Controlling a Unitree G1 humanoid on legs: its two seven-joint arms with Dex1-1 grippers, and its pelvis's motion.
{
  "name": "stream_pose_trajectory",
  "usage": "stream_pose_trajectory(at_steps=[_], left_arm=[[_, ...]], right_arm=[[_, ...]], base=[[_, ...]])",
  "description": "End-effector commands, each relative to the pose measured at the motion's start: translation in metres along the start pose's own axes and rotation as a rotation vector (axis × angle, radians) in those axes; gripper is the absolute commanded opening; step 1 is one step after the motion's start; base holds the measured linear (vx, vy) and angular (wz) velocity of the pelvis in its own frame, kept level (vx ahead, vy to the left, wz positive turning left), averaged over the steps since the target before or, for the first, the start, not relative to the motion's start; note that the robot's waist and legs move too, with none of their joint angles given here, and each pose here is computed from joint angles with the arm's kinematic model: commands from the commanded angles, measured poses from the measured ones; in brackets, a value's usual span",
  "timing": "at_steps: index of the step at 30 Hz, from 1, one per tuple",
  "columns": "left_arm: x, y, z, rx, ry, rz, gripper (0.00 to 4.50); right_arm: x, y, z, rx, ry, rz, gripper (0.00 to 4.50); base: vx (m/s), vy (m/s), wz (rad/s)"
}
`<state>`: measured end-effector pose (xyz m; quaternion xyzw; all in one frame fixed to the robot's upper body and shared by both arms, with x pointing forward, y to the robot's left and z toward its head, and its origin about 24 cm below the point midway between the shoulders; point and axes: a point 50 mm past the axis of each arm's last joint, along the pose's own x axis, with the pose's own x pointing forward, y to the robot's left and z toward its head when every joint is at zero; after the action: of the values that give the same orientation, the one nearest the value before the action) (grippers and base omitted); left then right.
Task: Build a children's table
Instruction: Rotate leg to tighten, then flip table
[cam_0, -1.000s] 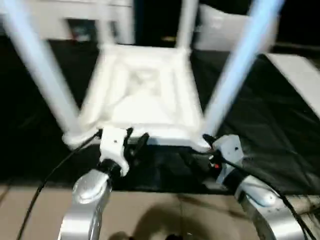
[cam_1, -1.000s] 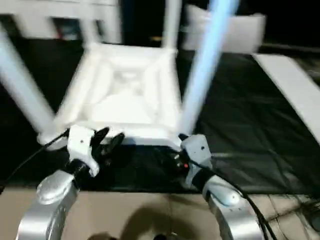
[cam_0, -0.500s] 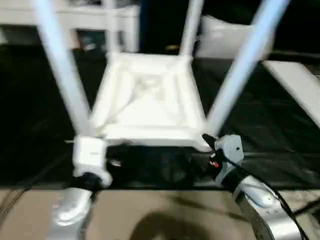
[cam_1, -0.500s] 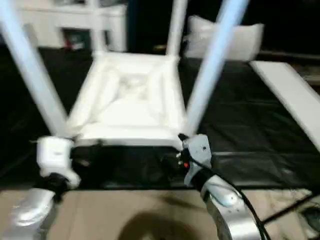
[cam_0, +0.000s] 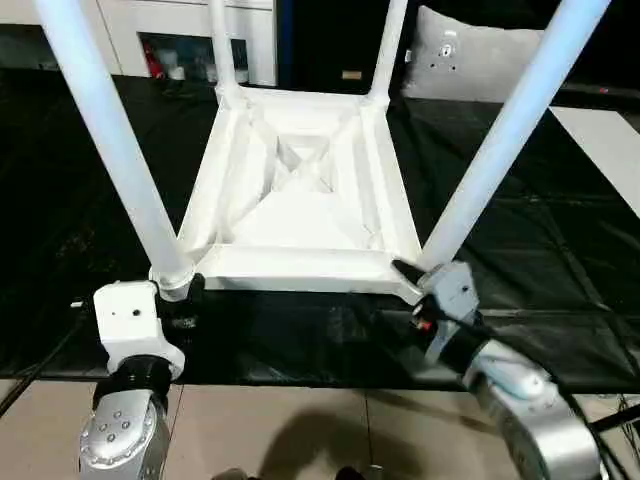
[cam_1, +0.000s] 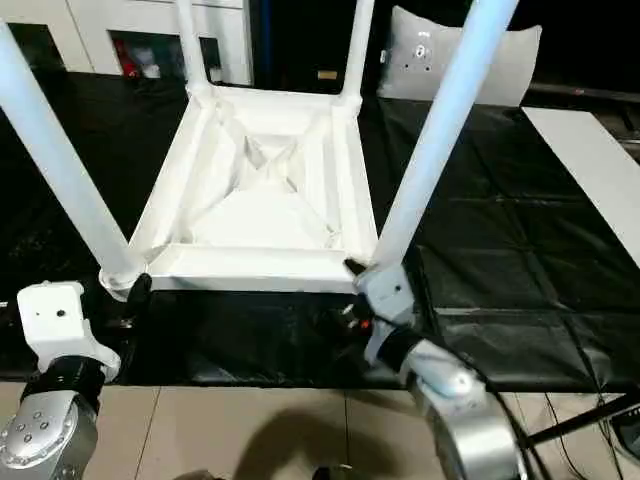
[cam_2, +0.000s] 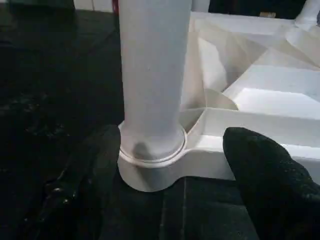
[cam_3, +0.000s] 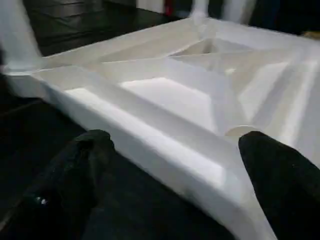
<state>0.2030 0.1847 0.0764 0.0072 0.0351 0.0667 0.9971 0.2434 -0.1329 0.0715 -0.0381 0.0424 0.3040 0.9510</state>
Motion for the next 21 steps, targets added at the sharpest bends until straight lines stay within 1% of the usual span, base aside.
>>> stream_pose_trajectory(at_steps=[1,2,3,5,7,8,9,10,11,12,13,15,18,19,21], left_arm=[[0.003,0.000,-0.002,0.002,0.002,0.001,3.82],[0.011,0.002,-0.002,0.007,-0.011,-0.015,3.82],[0.012,0.002,-0.003,0.008,-0.011,-0.016,3.82],[0.029,0.008,-0.004,0.025,-0.018,-0.024,3.82],[0.037,0.011,-0.003,0.041,-0.027,-0.036,3.82],[0.044,0.013,-0.002,0.046,-0.028,-0.053,3.53],[0.044,0.013,-0.002,0.046,-0.028,-0.053,3.53],[0.049,0.015,-0.002,0.045,-0.028,-0.058,3.53],[0.050,0.016,-0.002,0.049,-0.028,-0.057,3.53],[0.053,0.019,-0.001,0.060,-0.020,-0.044,3.53],[0.054,0.019,-0.001,0.060,-0.020,-0.040,3.53],[0.059,0.022,-0.001,0.047,-0.025,-0.043,3.53],[0.059,0.017,-0.002,0.040,-0.031,-0.072,3.53],[0.059,0.017,-0.002,0.040,-0.031,-0.075,3.39],[0.059,0.014,-0.003,0.037,-0.031,-0.079,3.39]], right_arm=[[-0.002,-0.009,-0.001,-0.003,0.003,-0.037,4.50],[-0.001,-0.011,-0.001,-0.001,0.003,-0.031,4.50],[-0.001,-0.011,-0.001,-0.001,0.004,-0.029,4.50],[0.000,-0.004,-0.002,0.000,0.019,0.030,4.50],[0.001,0.002,-0.004,0.009,0.035,0.066,4.50],[0.002,0.008,-0.004,0.031,0.038,0.103,4.50],[0.002,0.008,-0.004,0.031,0.038,0.103,4.50],[0.002,0.014,-0.004,0.050,0.034,0.139,4.50],[0.002,0.015,-0.004,0.054,0.033,0.149,4.50],[0.002,0.021,-0.004,0.057,0.033,0.193,4.50],[0.002,0.023,-0.004,0.055,0.033,0.205,4.50],[0.004,0.030,-0.003,0.043,0.029,0.261,4.50],[0.008,0.033,-0.001,0.038,0.020,0.287,4.50],[0.008,0.034,-0.001,0.035,0.018,0.294,4.50],[0.010,0.036,-0.001,0.032,0.016,0.322,4.50]], base=[[0.000,0.000,0.00],[0.000,0.000,0.00],[0.000,0.000,0.00],[0.000,0.000,0.00],[0.000,0.000,0.00],[0.000,0.000,0.00],[0.000,0.000,0.00],[0.000,0.000,0.00],[0.000,0.000,0.00],[0.000,0.000,0.00],[0.000,0.000,0.00],[0.000,0.000,0.00],[0.000,0.000,0.00],[0.000,0.000,0.00],[0.000,0.000,0.00]])
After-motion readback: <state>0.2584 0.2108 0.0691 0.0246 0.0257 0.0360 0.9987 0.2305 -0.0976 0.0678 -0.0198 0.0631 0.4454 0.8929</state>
